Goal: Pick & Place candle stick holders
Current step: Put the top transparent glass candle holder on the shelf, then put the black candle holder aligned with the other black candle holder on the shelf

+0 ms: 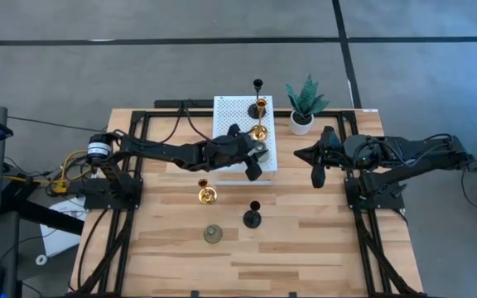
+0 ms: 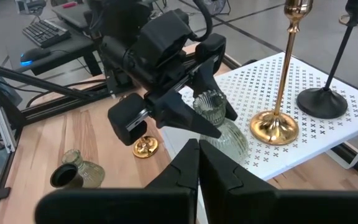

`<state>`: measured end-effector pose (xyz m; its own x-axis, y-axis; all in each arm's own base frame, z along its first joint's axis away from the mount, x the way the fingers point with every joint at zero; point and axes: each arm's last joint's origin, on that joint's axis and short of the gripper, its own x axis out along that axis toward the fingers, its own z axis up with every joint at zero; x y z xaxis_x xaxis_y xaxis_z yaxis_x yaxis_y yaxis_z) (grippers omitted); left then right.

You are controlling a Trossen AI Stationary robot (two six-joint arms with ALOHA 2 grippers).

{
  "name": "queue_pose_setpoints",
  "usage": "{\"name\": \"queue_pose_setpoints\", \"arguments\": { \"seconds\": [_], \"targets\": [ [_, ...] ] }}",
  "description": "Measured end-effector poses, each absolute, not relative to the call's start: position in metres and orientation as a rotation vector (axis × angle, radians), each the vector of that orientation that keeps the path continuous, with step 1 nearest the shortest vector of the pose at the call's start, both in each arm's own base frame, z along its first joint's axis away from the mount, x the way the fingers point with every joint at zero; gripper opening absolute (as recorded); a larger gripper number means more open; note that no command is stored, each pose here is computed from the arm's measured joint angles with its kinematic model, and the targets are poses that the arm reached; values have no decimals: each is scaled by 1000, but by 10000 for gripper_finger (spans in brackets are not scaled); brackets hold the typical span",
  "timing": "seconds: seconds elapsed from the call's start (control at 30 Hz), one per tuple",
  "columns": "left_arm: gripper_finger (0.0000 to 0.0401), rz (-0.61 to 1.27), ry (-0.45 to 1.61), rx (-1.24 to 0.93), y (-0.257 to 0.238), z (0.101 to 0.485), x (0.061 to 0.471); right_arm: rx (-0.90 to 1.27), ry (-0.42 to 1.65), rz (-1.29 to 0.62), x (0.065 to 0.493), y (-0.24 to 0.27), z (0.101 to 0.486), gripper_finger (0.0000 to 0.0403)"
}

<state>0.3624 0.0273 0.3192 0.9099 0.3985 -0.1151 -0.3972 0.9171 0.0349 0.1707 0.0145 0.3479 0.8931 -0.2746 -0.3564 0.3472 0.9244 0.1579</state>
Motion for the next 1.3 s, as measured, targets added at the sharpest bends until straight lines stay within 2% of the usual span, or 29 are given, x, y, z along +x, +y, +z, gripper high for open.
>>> {"name": "queue_pose_setpoints", "arguments": {
  "seconds": [0.4,1.3],
  "targets": [
    [181,419,118,11,30,319,362,221,336,-325,171,15,348,0],
    [348,397,99,9,32,326,358,221,336,-325,171,15,348,0]
  ]
}}
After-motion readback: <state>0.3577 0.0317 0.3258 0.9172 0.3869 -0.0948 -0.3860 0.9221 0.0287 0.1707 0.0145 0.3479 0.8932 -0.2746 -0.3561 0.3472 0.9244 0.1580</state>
